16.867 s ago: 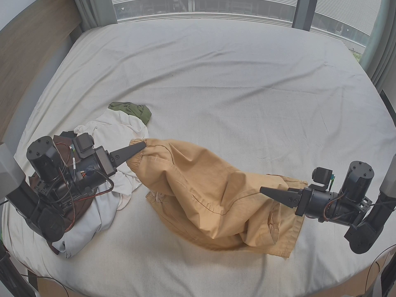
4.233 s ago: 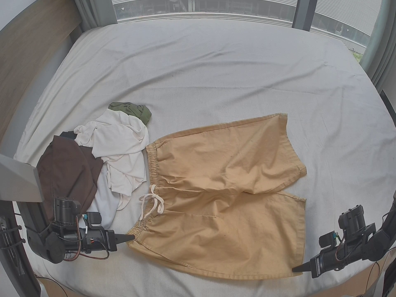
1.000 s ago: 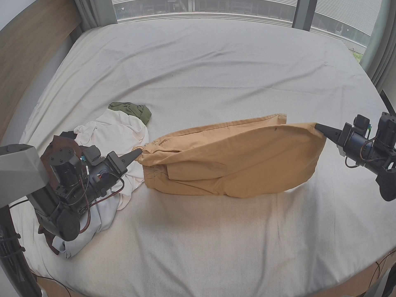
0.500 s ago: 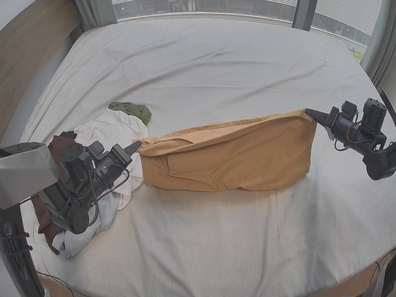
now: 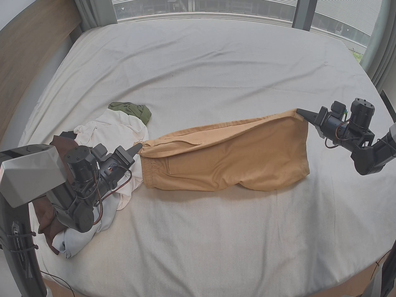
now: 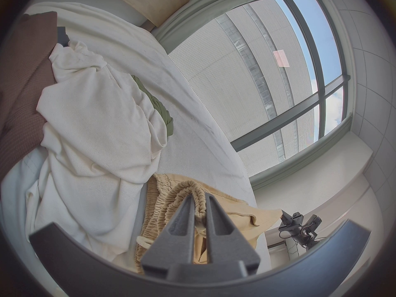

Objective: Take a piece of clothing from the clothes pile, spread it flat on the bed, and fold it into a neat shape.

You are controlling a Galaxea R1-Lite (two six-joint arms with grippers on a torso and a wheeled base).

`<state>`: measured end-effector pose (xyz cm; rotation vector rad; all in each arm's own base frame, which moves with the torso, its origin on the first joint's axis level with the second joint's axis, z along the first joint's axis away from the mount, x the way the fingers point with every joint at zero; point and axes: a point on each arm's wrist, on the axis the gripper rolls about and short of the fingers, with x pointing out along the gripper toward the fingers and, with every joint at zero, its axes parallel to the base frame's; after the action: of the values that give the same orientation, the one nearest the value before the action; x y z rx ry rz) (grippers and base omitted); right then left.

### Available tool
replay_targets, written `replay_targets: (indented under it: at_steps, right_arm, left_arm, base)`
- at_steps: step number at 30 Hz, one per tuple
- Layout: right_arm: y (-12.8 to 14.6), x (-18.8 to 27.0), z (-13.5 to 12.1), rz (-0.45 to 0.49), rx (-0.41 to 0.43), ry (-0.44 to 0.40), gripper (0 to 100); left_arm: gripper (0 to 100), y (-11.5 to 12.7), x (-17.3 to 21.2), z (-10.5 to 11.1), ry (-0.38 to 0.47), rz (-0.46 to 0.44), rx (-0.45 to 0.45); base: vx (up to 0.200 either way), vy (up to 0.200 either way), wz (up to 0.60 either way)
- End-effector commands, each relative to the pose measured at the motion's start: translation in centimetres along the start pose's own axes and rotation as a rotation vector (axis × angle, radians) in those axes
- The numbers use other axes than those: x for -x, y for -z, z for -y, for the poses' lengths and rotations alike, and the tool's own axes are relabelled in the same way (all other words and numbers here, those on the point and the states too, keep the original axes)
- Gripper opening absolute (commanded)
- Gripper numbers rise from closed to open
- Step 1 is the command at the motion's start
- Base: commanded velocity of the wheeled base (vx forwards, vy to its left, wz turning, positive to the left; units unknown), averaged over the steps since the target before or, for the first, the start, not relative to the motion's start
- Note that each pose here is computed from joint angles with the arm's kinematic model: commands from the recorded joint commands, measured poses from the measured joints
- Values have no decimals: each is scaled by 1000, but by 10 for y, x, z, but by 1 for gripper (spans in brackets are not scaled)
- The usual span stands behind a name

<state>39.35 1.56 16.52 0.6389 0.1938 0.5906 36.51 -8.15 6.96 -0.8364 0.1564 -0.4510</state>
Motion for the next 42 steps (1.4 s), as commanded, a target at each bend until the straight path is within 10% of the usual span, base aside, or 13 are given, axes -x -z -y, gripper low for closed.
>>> replay_targets:
  at_steps: [1, 3, 4, 6, 7, 18, 33, 42]
  right_arm:
    - [1, -6, 4, -3, 0, -4, 0]
    - [-2, -7, 2, 5, 7, -10, 0]
    - [-2, -8, 3, 7, 9, -11, 0]
    - [-3, -10, 4, 10, 10, -14, 0]
    - [-6, -13, 6, 22, 15, -15, 100]
    - [-5, -15, 1, 93, 30, 10, 100]
    - [55, 62, -23, 25, -24, 57, 100]
    - [72, 75, -22, -56, 48, 108, 100]
  left_arm:
    - [0, 2, -3, -5, -7, -5, 3]
    - [0, 3, -4, -5, -5, -5, 3]
    - [100, 2, -4, -6, -6, -4, 3]
    - [100, 1, -6, -7, -2, 3, 1]
    - [100, 1, -8, -7, 0, 7, 1]
    - [100, -15, -14, -15, -48, 122, 5]
    - [100, -5, 21, 33, 55, -17, -2]
    - [100, 2, 33, 32, 57, -74, -171]
  base:
    - [0, 0, 0]
    - [0, 0, 0]
    - [0, 0, 0]
    - [0, 0, 0]
    - [0, 0, 0]
    - [0, 0, 0]
    - [0, 0, 0]
    - [0, 0, 0]
